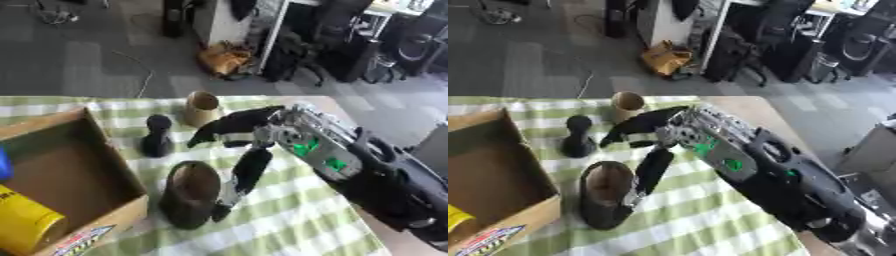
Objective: Pick up objects on the table and place them in the box.
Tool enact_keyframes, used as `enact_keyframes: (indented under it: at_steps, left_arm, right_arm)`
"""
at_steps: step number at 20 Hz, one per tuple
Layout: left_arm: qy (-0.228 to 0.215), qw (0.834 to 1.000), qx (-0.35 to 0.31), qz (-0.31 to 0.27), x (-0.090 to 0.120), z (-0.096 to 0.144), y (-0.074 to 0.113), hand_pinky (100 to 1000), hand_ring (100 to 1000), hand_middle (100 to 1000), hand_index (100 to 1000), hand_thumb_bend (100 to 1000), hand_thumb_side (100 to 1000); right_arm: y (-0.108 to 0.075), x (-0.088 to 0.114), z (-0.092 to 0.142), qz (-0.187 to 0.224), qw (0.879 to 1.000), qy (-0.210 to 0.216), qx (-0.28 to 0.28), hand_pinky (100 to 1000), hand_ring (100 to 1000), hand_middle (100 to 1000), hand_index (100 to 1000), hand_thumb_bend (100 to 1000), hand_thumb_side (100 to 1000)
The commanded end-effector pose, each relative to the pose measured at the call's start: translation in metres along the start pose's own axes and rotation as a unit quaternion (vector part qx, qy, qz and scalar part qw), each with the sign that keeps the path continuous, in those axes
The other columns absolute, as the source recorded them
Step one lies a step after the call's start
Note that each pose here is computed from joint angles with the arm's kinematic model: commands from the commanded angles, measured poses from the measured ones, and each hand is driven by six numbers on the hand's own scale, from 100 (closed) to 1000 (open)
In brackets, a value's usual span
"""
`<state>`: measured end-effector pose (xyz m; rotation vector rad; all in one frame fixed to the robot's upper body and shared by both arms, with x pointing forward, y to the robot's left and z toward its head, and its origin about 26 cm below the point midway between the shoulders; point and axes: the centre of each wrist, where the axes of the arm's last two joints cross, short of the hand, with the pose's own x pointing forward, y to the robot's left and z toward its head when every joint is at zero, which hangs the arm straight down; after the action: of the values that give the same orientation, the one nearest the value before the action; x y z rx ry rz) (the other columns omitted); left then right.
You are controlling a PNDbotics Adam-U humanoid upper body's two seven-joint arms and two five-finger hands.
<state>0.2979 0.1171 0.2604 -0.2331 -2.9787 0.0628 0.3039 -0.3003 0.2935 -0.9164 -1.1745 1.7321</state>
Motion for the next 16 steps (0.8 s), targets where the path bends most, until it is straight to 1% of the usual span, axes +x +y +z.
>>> enact_keyframes:
  at_steps: [1,8,13,15,16]
  left_arm:
    - [-0.011,1.000,0.002,0.014,0.004,-0.004,-0.004,901,1000,880,834,233,1000]
    - [-0.018,1.000,0.006,0.019,0.004,-0.006,-0.004,901,1000,879,833,236,1000]
    - [-0.023,0.999,0.008,0.022,0.005,-0.008,-0.005,901,1000,880,833,236,1000]
    - [-0.024,0.999,0.009,0.023,0.005,-0.009,-0.005,901,1000,880,833,236,1000]
    - [-0.024,0.999,0.010,0.023,0.005,-0.010,-0.005,901,1000,880,833,238,1000]
  right_arm:
    - [-0.009,-0.001,0.005,0.017,1.000,0.006,-0.019,945,1000,970,1000,942,674]
    - [-0.004,-0.002,-0.002,0.025,0.999,0.009,-0.033,947,1000,974,1000,954,664]
    - [0.003,-0.004,-0.008,0.024,0.999,0.014,-0.033,947,1000,976,1000,961,648]
    - [0.006,-0.006,-0.011,0.023,0.999,0.019,-0.029,958,1000,982,1000,963,645]
    - [0.008,-0.007,-0.012,0.025,0.999,0.021,-0.028,982,1000,990,1000,965,648]
